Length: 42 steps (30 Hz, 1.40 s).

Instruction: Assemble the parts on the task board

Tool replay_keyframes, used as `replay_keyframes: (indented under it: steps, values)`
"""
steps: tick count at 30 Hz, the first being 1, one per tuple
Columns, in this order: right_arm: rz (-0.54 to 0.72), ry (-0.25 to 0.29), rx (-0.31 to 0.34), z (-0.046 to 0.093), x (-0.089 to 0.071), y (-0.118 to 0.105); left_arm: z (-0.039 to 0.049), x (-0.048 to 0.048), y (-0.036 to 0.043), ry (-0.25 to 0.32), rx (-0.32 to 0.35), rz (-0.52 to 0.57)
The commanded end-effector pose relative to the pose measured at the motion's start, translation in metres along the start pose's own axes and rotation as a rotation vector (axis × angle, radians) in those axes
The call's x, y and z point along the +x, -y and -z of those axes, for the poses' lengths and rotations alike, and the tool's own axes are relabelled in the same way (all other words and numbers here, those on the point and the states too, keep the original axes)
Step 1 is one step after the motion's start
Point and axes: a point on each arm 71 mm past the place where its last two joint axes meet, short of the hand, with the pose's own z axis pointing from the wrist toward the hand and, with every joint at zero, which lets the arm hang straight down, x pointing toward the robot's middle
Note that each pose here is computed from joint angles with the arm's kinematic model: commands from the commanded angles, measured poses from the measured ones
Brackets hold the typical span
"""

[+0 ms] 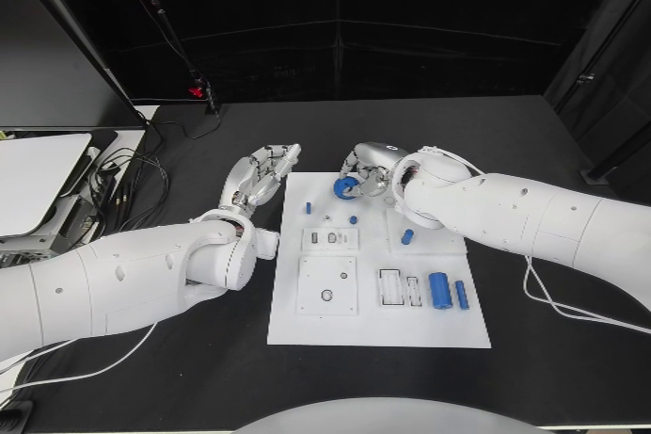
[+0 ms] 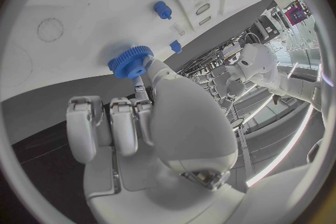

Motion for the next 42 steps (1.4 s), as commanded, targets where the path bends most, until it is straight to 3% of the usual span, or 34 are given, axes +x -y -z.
replay_keyframes:
  steps: [1,20,42]
  values:
    - [0.016,-0.049,0.018,0.0007,0.0069,0.0019,0.0016,0.0008,0.0185,-0.005,0.25,-0.002]
    - [0.01,-0.047,-0.002,0.003,0.008,-0.0036,0.0015,0.0008,0.0184,-0.005,0.25,-0.002]
    - [0.016,-0.073,0.036,0.0024,0.0096,0.0011,0.0013,0.0009,0.0182,-0.006,0.247,-0.002]
